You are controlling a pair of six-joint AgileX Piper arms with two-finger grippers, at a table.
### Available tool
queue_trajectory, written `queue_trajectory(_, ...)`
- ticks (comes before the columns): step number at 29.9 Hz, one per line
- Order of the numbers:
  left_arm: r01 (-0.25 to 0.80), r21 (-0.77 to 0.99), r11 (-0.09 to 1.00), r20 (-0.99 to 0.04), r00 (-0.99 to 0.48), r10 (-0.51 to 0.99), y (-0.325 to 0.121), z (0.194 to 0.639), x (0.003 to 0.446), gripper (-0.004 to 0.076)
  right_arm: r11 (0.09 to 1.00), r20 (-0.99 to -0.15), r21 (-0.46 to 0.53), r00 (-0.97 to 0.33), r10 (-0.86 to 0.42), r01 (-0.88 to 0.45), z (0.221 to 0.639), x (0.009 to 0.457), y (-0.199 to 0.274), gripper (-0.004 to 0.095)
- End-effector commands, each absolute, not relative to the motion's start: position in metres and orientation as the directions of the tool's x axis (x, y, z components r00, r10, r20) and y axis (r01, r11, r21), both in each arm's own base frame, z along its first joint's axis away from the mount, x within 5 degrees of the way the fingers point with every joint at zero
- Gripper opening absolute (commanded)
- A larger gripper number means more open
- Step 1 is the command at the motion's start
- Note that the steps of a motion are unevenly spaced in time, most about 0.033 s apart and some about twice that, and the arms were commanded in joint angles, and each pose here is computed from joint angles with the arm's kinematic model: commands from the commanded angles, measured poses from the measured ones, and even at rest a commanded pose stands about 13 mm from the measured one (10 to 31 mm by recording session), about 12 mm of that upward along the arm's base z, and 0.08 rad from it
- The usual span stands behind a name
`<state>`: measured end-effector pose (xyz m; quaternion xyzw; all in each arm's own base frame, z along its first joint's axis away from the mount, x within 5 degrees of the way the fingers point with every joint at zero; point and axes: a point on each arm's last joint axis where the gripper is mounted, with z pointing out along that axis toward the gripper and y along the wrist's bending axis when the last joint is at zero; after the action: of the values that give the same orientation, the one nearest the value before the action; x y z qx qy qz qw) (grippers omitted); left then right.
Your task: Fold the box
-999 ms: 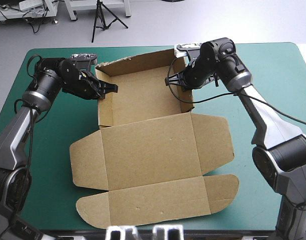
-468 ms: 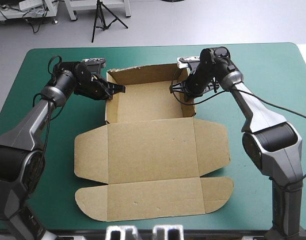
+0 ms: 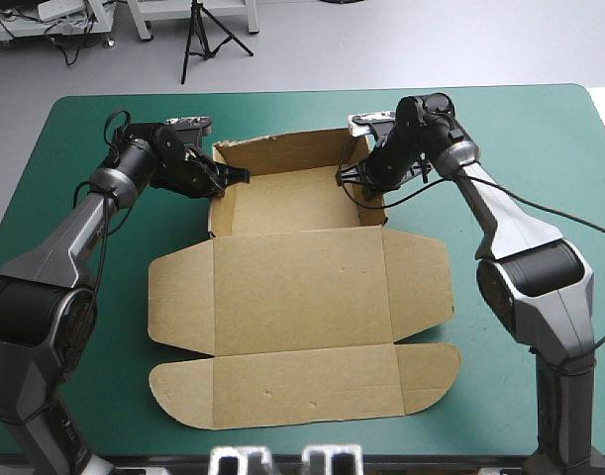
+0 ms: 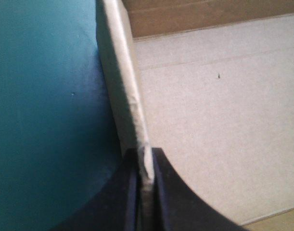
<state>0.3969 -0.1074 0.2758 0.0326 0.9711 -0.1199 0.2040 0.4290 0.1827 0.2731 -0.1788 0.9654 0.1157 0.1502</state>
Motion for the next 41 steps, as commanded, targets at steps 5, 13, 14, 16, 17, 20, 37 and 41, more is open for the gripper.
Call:
queue_trajectory(5,0.129,-0.279,0.951,-0.281,-0.959,0.048,-0.119,0.3,0.394,0.0146,0.889,-0.359,0.125,-0.855,-0.374,-0.441,0.296,0.421,0.178,0.015)
queue_trajectory(13,0.152,-0.275,0.949,-0.272,-0.959,0.075,-0.122,0.317,0.402,0.0234,0.858,-0.388,0.094,-0.812,-0.436,-0.505,0.303,0.422,0.178,0.0479)
queue_trajectory(14,0.155,-0.276,0.949,-0.282,-0.957,0.075,-0.122,0.319,0.403,0.0234,0.856,-0.395,0.092,-0.808,-0.437,-0.508,0.305,0.422,0.178,0.049)
queue_trajectory(16,0.16,-0.279,0.947,-0.296,-0.952,0.073,-0.122,0.324,0.403,0.0234,0.855,-0.417,0.087,-0.798,-0.435,-0.511,0.311,0.423,0.179,0.0506)
queue_trajectory(17,0.161,-0.287,0.944,-0.3,-0.951,0.072,-0.123,0.326,0.403,0.0234,0.855,-0.43,0.085,-0.792,-0.433,-0.512,0.316,0.424,0.179,0.0506)
queue_trajectory(20,0.163,-0.315,0.935,-0.302,-0.951,0.064,-0.125,0.329,0.403,0.0235,0.853,-0.472,0.076,-0.772,-0.425,-0.516,0.329,0.424,0.179,0.0506)
queue_trajectory(37,0.157,-0.325,0.932,-0.364,-0.931,0.03,-0.111,0.357,0.392,0.0252,0.888,-0.571,0.02,-0.734,-0.367,-0.459,0.379,0.41,0.167,0.0506)
queue_trajectory(41,0.173,-0.327,0.929,-0.409,-0.912,0.026,-0.108,0.377,0.38,0.0265,0.896,-0.595,0.018,-0.725,-0.347,-0.444,0.392,0.402,0.163,0.0502)
